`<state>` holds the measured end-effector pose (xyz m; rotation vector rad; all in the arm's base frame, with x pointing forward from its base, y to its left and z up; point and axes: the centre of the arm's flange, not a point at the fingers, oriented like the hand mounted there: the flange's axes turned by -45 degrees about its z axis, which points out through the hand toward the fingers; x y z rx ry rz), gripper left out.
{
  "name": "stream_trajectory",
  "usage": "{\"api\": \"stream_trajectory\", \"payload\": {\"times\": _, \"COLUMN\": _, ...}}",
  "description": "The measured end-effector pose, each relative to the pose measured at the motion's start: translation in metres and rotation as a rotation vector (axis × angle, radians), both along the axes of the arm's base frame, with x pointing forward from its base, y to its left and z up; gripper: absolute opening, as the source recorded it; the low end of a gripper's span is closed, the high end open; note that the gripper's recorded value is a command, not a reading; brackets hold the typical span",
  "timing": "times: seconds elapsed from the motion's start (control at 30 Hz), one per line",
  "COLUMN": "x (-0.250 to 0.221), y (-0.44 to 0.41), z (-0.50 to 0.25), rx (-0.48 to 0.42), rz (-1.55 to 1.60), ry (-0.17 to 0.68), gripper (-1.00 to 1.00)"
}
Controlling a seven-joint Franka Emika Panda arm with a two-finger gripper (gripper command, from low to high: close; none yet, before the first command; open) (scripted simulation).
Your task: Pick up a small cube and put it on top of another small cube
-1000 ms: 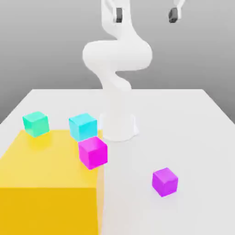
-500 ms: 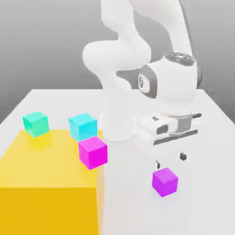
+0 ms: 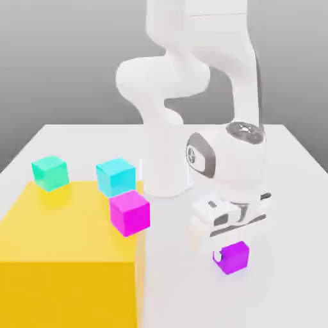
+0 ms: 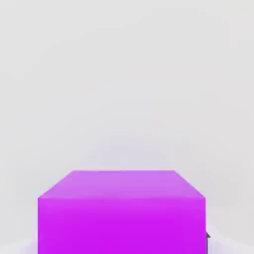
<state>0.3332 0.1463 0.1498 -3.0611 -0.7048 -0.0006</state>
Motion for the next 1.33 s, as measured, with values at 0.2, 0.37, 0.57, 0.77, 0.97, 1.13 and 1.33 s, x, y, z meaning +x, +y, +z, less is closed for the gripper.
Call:
{"api": "stream_trajectory", "payload": {"times": 0.2, "x": 0.006, "y": 0.0, "z": 0.047, "rx": -0.002, "rz": 0.0, "ry": 0.007, "gripper": -1.0}}
{"api": "stream_trajectory", "payload": {"times": 0.37, "x": 0.068, "y": -0.022, "z": 0.079, "rx": 0.001, "rz": -0.087, "ry": 0.041, "gripper": -1.0}}
{"api": "stream_trajectory", "payload": {"times": 0.57, "x": 0.137, "y": -0.069, "z": 0.14, "rx": 0.021, "rz": -0.201, "ry": 0.073, "gripper": -1.0}}
{"api": "stream_trajectory", "payload": {"times": 0.77, "x": 0.16, "y": -0.146, "z": 0.235, "rx": 0.035, "rz": -0.371, "ry": 0.057, "gripper": -1.0}}
{"api": "stream_trajectory", "payload": {"times": 0.97, "x": 0.136, "y": -0.197, "z": 0.288, "rx": 0.008, "rz": -0.518, "ry": 0.005, "gripper": -1.0}}
{"api": "stream_trajectory", "payload": {"times": 1.13, "x": 0.134, "y": -0.199, "z": 0.251, "rx": 0.006, "rz": -0.525, "ry": 0.002, "gripper": 1.0}}
{"api": "stream_trajectory", "payload": {"times": 1.33, "x": 0.134, "y": -0.199, "z": 0.261, "rx": 0.001, "rz": -0.526, "ry": 0.001, "gripper": 1.0}}
